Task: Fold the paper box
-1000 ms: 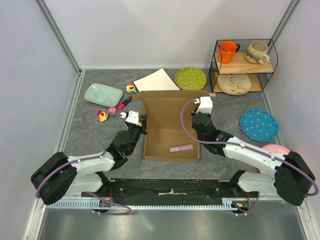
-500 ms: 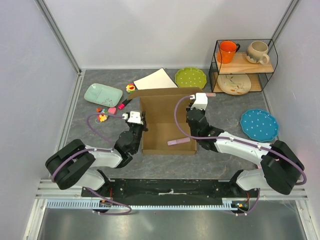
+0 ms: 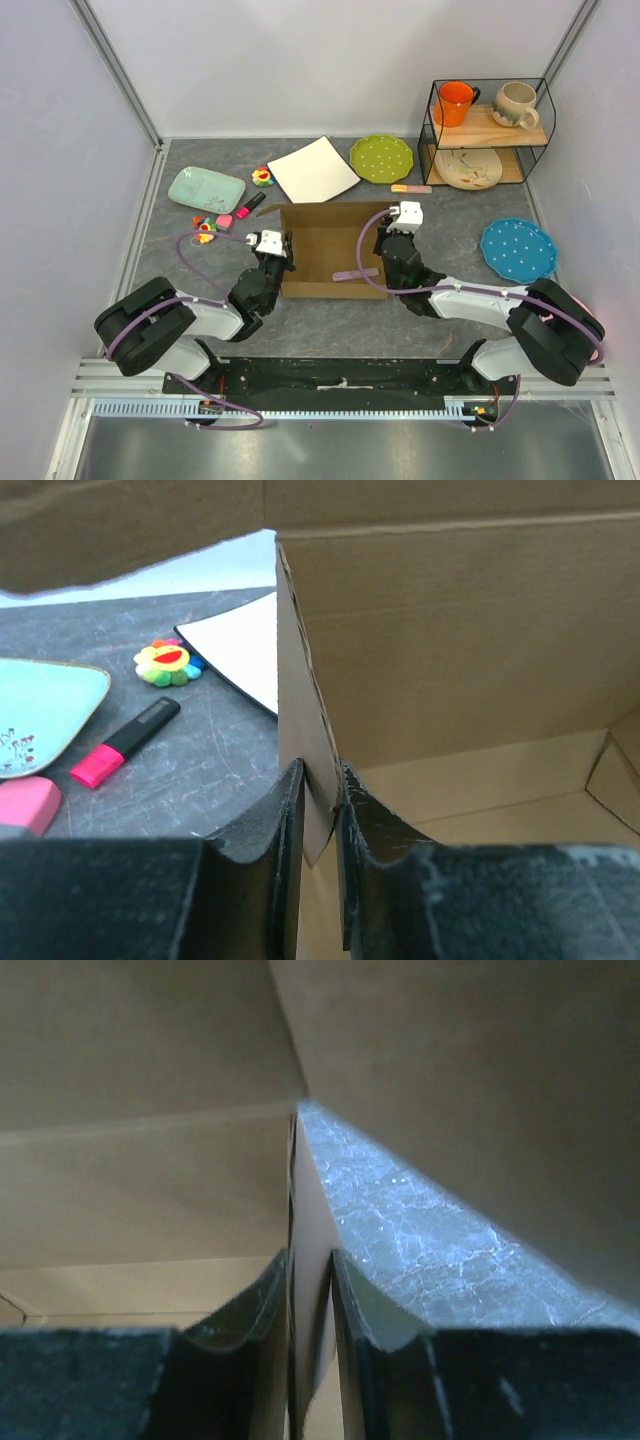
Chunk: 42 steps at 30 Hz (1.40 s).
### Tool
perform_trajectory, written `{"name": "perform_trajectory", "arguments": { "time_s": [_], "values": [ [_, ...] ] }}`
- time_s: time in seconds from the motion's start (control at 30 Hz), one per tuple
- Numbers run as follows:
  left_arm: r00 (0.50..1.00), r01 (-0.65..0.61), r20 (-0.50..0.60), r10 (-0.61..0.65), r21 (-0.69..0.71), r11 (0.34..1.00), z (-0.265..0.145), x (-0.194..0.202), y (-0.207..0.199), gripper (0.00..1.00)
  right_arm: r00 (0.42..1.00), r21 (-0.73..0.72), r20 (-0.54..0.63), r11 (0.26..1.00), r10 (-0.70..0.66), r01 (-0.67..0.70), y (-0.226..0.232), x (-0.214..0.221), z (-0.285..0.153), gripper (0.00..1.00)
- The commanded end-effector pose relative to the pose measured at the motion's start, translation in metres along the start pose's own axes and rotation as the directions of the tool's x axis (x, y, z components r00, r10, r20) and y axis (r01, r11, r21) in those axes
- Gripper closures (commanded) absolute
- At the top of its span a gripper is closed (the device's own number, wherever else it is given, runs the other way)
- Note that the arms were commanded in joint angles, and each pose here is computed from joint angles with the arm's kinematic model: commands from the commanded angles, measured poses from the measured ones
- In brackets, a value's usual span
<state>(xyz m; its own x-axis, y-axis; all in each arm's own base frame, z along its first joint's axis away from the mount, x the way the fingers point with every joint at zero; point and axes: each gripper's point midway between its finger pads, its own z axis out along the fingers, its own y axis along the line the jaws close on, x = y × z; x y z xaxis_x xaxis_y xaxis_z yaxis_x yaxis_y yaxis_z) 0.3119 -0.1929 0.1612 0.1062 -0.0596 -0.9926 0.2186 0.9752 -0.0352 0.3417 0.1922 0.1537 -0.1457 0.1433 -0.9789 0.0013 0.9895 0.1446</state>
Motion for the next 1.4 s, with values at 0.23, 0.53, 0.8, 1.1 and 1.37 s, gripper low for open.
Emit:
{"name": "perform_trajectory", "arguments": {
  "time_s": [0.23,0.53,0.8,1.1,1.37],
  "values": [
    [0.963,0.244,0.087,-0.256,0.125,0.962,-0.015,-0.029,-0.024,0.75,1.0,-0.074,-0.025,0.997,0.02,-0.021,-0.008,0.024,-0.023,0.67],
    [0.97,0.232,0.039,-0.24,0.149,0.961,-0.028,-0.028,-0.023,0.67,1.0,-0.096,-0.025,0.995,0.018,-0.02,-0.016,0.016,-0.037,0.43],
    [0.982,0.186,-0.01,-0.187,0.163,0.969,-0.049,-0.021,-0.01,0.66,0.999,-0.101,-0.034,0.995,0.01,-0.013,-0.025,0.02,-0.046,0.4],
    [0.98,0.195,-0.004,-0.197,0.15,0.969,-0.06,-0.026,0.0,0.66,0.998,-0.149,0.023,0.988,0.054,-0.05,-0.038,-0.008,-0.07,0.32],
    [0.976,0.214,0.008,-0.216,0.104,0.971,-0.073,-0.037,0.019,0.66,0.984,-0.162,0.123,0.981,0.128,-0.107,-0.058,-0.056,-0.097,0.27]
  ]
}}
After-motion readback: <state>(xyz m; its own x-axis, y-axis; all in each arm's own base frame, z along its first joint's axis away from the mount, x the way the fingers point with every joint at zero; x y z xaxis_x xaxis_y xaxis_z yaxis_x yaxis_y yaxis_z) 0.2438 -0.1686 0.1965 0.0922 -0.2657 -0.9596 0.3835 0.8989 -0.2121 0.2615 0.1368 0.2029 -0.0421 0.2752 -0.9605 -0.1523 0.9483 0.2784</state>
